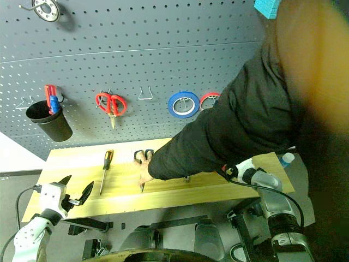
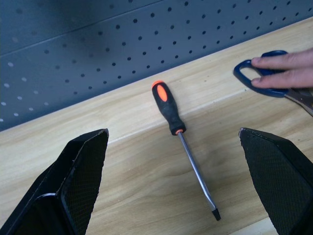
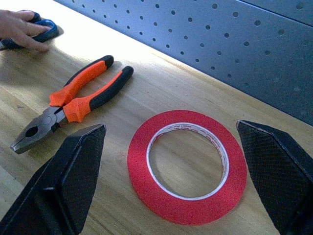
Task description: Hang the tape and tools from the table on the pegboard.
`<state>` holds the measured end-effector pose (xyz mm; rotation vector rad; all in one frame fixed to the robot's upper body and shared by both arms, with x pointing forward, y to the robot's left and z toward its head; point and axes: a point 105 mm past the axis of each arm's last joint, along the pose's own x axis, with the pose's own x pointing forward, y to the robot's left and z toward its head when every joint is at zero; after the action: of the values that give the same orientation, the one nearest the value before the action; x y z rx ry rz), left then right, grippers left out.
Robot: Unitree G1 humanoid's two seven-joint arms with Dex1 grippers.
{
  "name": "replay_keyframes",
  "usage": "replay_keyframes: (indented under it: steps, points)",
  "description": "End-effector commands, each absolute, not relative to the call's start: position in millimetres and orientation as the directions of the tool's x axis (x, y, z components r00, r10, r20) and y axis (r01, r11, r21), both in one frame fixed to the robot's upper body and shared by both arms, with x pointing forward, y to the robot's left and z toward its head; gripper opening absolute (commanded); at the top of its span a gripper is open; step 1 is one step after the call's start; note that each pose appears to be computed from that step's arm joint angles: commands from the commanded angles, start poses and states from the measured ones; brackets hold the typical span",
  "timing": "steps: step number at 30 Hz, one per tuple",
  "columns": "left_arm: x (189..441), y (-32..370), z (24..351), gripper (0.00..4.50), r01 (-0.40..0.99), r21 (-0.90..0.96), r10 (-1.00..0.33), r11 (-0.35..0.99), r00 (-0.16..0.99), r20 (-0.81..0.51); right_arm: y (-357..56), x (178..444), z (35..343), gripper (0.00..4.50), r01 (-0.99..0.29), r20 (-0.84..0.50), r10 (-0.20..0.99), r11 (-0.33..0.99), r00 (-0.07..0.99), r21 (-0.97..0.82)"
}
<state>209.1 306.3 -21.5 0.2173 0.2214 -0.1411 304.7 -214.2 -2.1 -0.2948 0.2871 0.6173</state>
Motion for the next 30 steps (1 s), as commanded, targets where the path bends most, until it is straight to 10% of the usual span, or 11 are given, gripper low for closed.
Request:
replay_keyframes:
  steps: [1,30]
  points:
    - [210,312,-18,4.46,0.158,0.222,-0.11,0.962,0.971,-0.214,-212,311,11,4.5,-0.609,-0.316,0.535,0.764,0.783,-0.216]
    - [199,317,-28,4.46,0.155,0.218,-0.105,0.964,0.969,-0.222,-213,309,9,4.5,-0.61,-0.321,0.535,0.764,0.782,-0.212]
